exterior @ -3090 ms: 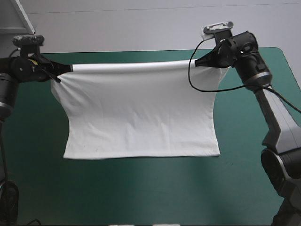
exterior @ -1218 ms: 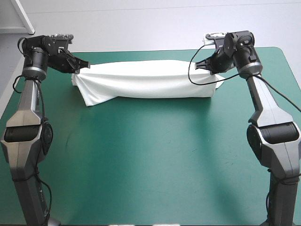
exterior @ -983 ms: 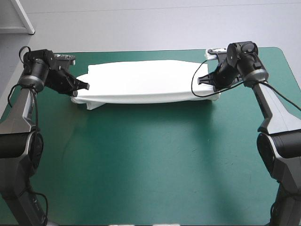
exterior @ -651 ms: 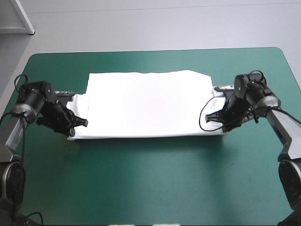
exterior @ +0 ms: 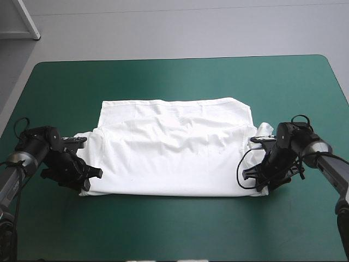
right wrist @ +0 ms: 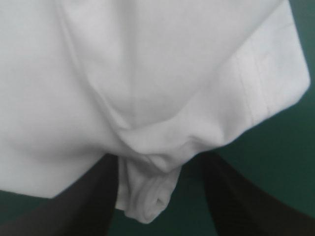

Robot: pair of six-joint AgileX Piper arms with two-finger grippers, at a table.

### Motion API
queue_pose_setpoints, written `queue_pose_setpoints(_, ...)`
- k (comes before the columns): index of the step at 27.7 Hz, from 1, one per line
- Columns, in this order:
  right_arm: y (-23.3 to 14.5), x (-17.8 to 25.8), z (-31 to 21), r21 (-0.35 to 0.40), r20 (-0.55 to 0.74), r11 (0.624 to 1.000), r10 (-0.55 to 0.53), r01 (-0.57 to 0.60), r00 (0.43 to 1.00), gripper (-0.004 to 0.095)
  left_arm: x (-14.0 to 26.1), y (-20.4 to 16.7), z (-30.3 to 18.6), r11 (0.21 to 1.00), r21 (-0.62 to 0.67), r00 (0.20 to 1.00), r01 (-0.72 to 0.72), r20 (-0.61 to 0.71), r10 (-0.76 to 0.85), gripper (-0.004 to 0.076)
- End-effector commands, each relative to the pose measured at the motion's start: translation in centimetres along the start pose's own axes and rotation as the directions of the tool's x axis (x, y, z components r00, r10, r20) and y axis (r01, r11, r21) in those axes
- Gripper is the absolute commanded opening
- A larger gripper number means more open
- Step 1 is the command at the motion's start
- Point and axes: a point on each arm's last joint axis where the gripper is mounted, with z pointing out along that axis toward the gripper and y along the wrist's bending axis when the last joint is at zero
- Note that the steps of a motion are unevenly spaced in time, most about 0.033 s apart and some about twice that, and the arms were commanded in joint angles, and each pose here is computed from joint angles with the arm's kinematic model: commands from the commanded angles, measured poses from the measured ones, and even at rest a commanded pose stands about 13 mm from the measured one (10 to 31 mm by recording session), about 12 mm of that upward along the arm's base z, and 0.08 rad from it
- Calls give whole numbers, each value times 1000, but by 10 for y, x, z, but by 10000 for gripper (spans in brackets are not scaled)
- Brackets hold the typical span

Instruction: Fold the cloth

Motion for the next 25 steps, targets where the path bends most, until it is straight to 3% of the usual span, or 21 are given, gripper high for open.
queue_pose_setpoints(1, -1, -2, -17, 5, 104, 1000, -1, 1, 995, 724, 1, -3, -13, 1000, 9, 998, -18, 56, 18, 479)
queue_pose_setpoints(4, 0, -10, -35, 17, 224, 1000, 12, -17, 975, 755, -4, -3, -19, 1000, -5, 996, -24, 91, 24, 579)
queue_pose_setpoints(9, 0, -23, -83, 73, 375, 997, -21, -7, 927, 756, -26, -5, -63, 999, -34, 961, -12, 275, 21, 565)
queue_pose_setpoints(14, -1, -27, -114, 122, 416, 993, -44, -8, 908, 751, -39, -5, -110, 998, -69, 872, 7, 488, 27, 563)
queue_pose_setpoints(21, -1, -26, -115, 112, 405, 993, -24, -24, 914, 751, -37, 43, -104, 978, -72, 824, 195, 553, -123, 563)
queue_pose_setpoints(25, 0, -25, -115, 105, 405, 994, -21, -24, 914, 745, -41, 53, -81, 973, -72, 858, 221, 488, -159, 563)
